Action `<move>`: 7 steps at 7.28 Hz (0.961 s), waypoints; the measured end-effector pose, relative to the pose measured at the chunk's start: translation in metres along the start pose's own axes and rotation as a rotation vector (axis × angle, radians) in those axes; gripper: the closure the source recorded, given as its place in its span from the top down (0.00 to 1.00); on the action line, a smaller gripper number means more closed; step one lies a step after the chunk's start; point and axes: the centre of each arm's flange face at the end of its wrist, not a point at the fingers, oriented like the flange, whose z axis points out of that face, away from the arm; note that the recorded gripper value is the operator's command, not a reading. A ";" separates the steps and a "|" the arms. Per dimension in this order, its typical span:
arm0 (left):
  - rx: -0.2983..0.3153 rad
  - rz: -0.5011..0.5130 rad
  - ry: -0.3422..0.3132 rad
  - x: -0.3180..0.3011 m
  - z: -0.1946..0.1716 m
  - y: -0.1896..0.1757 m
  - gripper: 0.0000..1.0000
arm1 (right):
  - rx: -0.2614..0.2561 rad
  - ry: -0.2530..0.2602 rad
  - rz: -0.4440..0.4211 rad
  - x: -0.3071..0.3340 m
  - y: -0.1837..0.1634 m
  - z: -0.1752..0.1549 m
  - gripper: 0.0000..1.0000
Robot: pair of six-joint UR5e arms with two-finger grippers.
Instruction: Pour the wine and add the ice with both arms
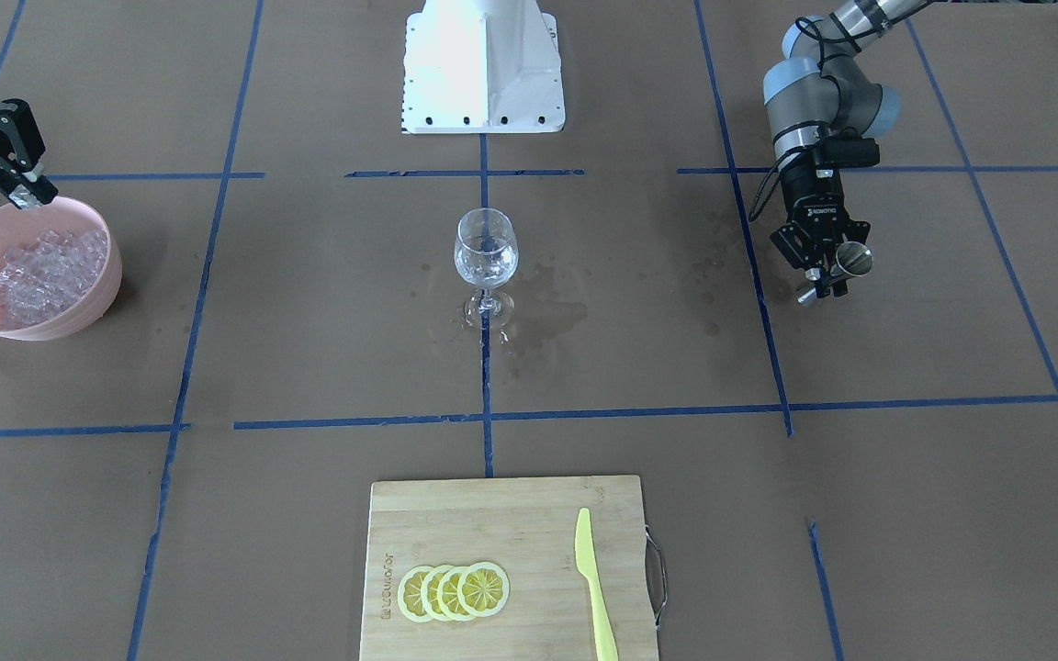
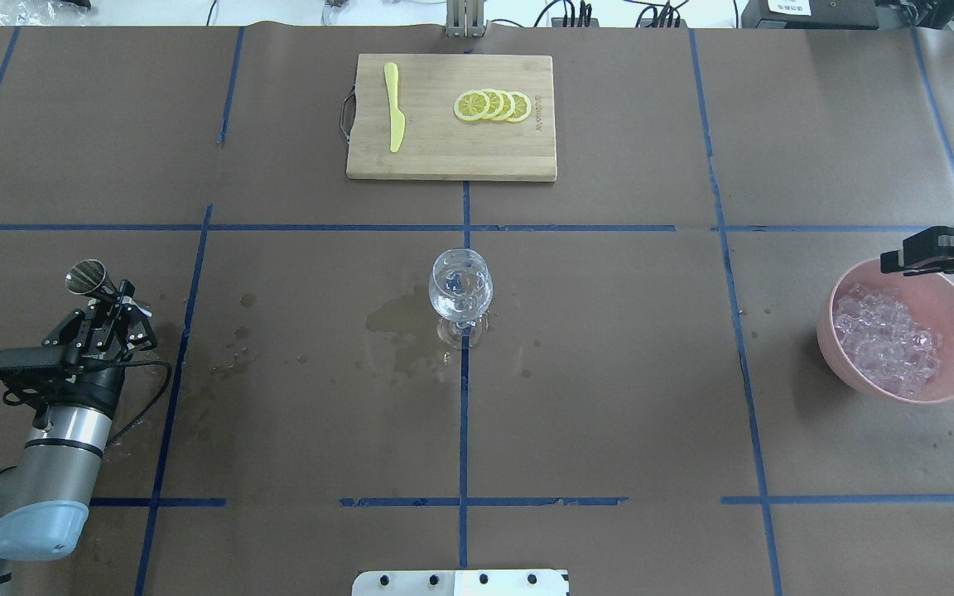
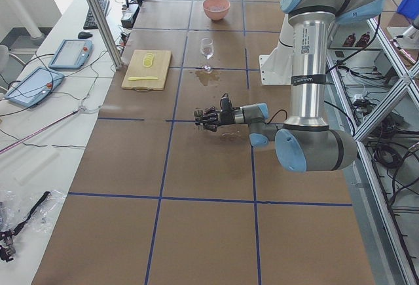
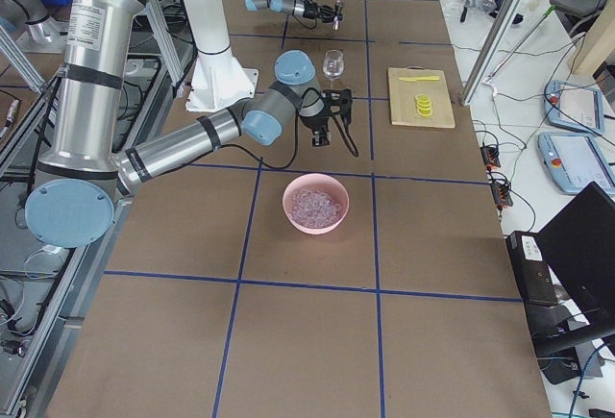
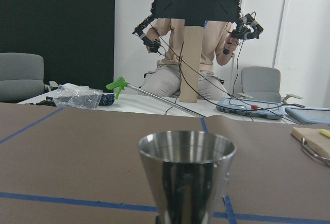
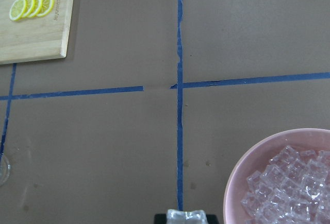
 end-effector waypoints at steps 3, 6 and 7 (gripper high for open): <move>-0.006 -0.001 0.007 0.009 -0.002 0.005 0.01 | 0.026 -0.045 0.024 -0.011 -0.003 -0.004 0.00; -0.021 -0.006 0.024 0.021 -0.010 0.012 0.07 | 0.043 -0.078 0.054 -0.027 -0.010 -0.008 0.00; -0.026 -0.006 0.028 0.026 -0.011 0.015 0.09 | 0.045 -0.084 0.062 -0.030 -0.011 -0.009 0.00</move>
